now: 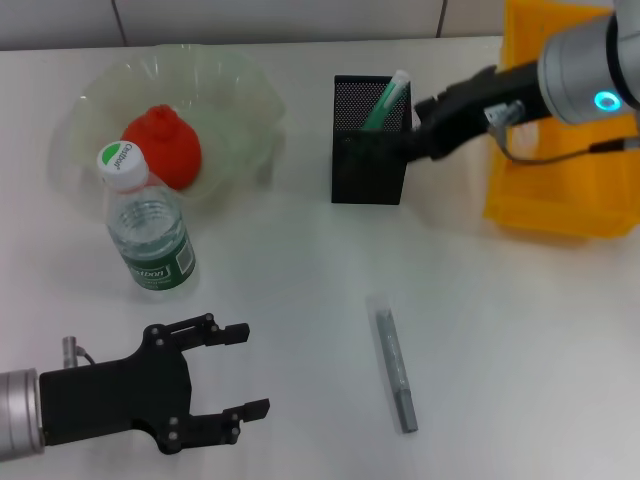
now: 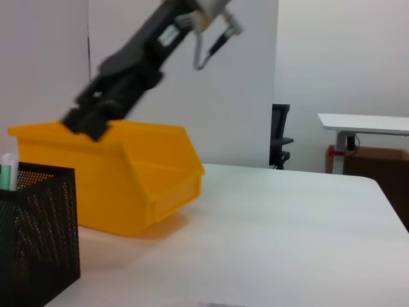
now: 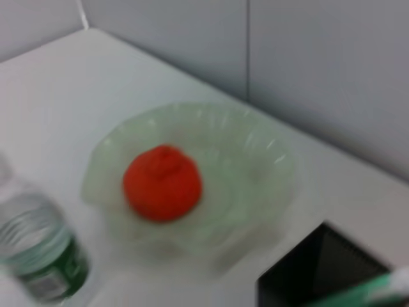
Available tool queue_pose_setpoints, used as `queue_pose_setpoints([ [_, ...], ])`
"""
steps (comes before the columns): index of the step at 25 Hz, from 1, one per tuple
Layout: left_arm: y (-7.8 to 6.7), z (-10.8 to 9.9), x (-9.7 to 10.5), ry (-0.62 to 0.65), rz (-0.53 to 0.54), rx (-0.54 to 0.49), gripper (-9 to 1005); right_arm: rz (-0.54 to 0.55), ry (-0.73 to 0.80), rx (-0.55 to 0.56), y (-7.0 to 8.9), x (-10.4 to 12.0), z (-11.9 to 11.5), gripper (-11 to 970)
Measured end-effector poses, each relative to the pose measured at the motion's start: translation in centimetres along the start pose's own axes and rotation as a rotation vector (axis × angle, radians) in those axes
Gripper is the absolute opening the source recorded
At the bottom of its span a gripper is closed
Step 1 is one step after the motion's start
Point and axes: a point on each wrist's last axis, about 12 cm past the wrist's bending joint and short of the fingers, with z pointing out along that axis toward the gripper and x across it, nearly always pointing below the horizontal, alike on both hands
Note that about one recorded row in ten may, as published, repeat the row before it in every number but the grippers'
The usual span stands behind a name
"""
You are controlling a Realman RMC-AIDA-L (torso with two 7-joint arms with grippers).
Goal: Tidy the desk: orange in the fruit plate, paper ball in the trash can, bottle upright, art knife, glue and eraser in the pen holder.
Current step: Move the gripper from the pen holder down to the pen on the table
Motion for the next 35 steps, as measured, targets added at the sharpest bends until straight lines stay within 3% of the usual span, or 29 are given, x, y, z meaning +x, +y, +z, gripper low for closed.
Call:
queue_pose_setpoints([
  [2, -0.1, -0.3, 0.1, 0.006, -0.002, 0.001, 785, 0.013, 0.047, -0.015, 1.0, 0.8, -0.3, 627],
  [5, -0.2, -0.6, 0.3, 0.014, -0.005, 0.006, 785, 0.032, 0.149, -0.054, 2.4, 2.5, 0.4, 833],
  [14, -0.5, -1.0, 0.5, 0.023, -0.012, 0.001, 785, 0.049, 0.302, -0.104, 3.5, 5.2, 3.1, 841],
  [26, -0.5, -0.8, 0.5, 0.021, -0.012, 0.003, 785, 0.02, 0.352, -0.111, 4.3, 5.5, 6.4, 840],
  [35, -0.5, -0.7, 0.4, 0.019, -0.01, 0.005, 785, -0.001, 0.371, -0.111, 4.6, 5.5, 7.3, 792],
])
